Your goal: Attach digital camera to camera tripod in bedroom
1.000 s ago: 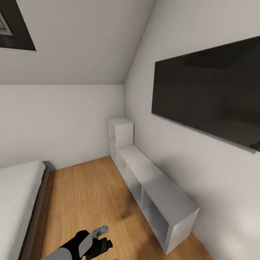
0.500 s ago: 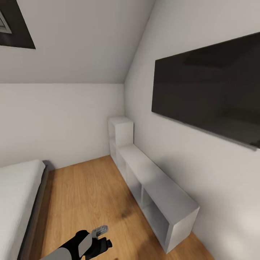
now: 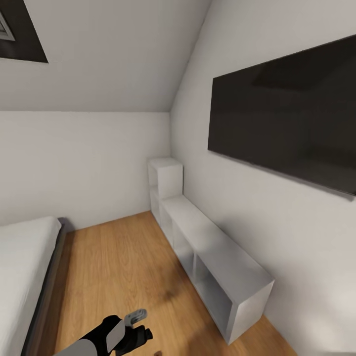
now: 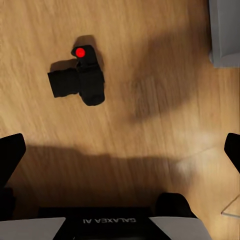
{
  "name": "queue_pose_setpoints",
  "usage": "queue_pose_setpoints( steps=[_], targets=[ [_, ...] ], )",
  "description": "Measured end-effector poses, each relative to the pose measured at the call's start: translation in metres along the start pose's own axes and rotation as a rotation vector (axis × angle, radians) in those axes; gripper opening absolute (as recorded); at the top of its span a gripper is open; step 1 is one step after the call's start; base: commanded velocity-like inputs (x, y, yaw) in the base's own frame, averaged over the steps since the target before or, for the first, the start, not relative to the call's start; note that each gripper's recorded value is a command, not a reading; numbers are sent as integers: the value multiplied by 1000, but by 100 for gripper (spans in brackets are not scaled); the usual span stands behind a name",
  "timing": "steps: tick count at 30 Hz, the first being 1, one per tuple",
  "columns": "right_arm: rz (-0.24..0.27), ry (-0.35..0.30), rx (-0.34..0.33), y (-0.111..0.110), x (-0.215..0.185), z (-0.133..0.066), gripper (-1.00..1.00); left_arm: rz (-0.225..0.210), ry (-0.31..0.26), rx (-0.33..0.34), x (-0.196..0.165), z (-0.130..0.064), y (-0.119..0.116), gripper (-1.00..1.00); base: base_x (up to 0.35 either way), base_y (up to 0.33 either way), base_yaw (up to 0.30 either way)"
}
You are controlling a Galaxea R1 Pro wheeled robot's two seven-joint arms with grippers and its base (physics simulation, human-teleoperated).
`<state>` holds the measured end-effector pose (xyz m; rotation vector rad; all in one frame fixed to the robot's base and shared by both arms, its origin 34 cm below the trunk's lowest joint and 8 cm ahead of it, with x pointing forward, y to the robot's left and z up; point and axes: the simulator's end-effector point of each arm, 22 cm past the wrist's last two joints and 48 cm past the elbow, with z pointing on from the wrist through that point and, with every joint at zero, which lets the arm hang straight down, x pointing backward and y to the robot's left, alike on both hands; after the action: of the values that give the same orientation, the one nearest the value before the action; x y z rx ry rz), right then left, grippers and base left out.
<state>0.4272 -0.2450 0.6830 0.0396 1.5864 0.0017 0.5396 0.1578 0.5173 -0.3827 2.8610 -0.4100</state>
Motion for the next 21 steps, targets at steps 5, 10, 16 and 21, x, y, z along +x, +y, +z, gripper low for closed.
queue_pose_setpoints(
  steps=[5,10,16,21],
  targets=[
    [0,0,1,-1,9,-1,100,-1,2,-2,4,9,4,100,0,0,0],
    [0,0,2,-1,19,-1,100,-1,3,-1,6,17,7,100,0,0,0],
    [0,-1,1,-1,30,-3,100,1,-33,-1,2,27,10,100,0,0,0],
    [0,-1,2,-2,39,-4,100,2,-52,-2,1,36,14,100,0,0,0]
  ],
)
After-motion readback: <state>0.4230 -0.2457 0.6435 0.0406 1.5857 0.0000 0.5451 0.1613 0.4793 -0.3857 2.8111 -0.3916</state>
